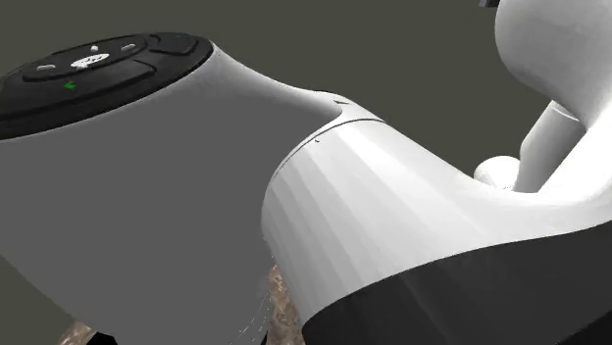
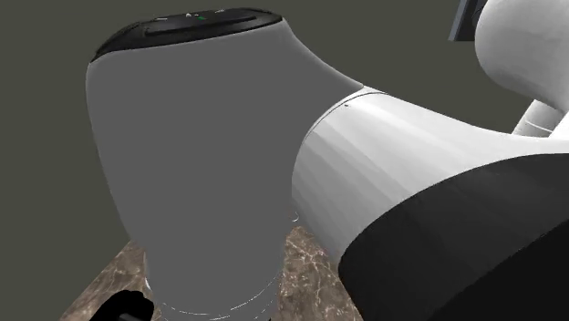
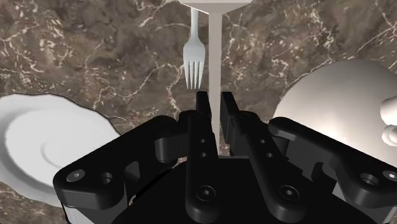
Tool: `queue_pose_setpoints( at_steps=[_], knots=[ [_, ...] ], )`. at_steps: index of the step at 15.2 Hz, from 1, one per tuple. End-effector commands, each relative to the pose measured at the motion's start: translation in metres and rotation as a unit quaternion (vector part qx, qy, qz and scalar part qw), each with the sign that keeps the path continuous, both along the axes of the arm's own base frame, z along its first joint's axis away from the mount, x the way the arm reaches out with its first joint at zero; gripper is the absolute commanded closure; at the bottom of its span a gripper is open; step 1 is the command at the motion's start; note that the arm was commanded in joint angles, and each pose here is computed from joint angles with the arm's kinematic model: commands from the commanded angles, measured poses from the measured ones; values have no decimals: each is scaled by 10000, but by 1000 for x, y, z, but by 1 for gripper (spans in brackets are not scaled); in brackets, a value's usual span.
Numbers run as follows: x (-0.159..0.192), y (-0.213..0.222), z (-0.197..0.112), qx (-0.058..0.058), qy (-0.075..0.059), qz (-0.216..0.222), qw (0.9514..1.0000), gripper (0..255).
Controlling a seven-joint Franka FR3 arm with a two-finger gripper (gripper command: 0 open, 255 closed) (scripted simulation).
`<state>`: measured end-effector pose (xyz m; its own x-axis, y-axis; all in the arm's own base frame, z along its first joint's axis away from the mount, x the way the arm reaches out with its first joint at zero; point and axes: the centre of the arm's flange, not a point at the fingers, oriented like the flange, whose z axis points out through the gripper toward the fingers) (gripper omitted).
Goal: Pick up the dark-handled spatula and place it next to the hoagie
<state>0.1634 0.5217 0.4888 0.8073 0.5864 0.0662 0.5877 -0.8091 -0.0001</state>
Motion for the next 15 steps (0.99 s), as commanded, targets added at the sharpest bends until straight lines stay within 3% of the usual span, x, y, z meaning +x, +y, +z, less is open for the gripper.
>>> queue_pose_setpoints(
  at_steps=[1,3,15],
  knots=[
    [-16,20,0,2,0,-19,10000,255],
    [-32,38,0,2,0,-19,10000,255],
    [-32,38,-63,2,0,-19,10000,255]
  ],
)
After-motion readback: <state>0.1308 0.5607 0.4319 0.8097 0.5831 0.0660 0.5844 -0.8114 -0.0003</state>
